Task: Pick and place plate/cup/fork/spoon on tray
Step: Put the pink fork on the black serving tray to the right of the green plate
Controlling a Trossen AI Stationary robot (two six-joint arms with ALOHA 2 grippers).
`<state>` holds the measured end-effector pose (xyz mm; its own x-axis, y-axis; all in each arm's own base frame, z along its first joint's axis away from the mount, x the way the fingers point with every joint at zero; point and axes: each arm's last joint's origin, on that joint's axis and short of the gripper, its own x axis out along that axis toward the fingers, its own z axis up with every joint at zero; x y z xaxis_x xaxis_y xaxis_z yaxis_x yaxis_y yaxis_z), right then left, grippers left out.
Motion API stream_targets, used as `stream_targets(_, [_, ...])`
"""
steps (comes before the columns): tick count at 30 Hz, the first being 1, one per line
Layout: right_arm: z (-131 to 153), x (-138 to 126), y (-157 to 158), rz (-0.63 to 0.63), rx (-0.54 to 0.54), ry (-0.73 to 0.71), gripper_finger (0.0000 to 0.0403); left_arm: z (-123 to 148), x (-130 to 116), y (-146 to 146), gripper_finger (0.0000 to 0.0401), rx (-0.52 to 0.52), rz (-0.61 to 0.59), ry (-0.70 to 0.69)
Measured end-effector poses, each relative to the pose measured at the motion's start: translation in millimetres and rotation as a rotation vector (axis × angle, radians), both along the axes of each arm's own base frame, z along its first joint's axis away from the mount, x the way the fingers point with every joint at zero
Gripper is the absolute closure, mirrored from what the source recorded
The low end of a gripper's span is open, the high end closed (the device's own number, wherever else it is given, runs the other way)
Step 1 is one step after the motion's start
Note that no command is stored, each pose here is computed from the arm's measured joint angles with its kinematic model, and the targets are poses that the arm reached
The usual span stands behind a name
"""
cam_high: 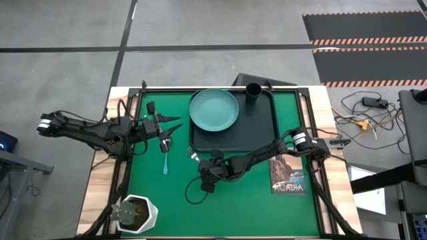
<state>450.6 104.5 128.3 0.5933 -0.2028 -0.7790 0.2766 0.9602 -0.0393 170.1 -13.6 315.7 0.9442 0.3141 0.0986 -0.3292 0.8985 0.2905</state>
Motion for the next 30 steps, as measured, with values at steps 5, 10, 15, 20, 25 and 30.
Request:
stream_targets(5, [-8.1,0.8,0.6,-0.012,0.009,0.01,0.0271,0.1,-0.1,0.0,0.031,0.0,0.0,0.0])
stream_targets(10, [-9.5,0.2,2.3,-0.008,0.015,0.016,0.0295,0.2,-0.4,0.0,0.031,0.0,0.0,-0.002])
stream_targets(15, [-9.6,0.0,2.5,-0.013,0.027,0.018,0.0337,0.0,-0.1,0.1,0.031,0.0,0.0,0.0])
stream_targets(20, [-9.4,-0.1,2.8,-0.012,0.05,0.02,0.036,-0.2,-0.1,0.0,0.031,0.0,0.0,0.0])
stream_targets(25, [-1.5,-2.2,3.7,-0.008,0.071,0.019,0.0355,-0.3,0.0,0.0,0.031,0.0,0.0,0.001])
stream_targets(30, [26.7,-8.2,3.2,-0.024,0.128,-0.009,0.0353,-0.2,-0.1,0.0,0.031,0.0,0.0,0.0])
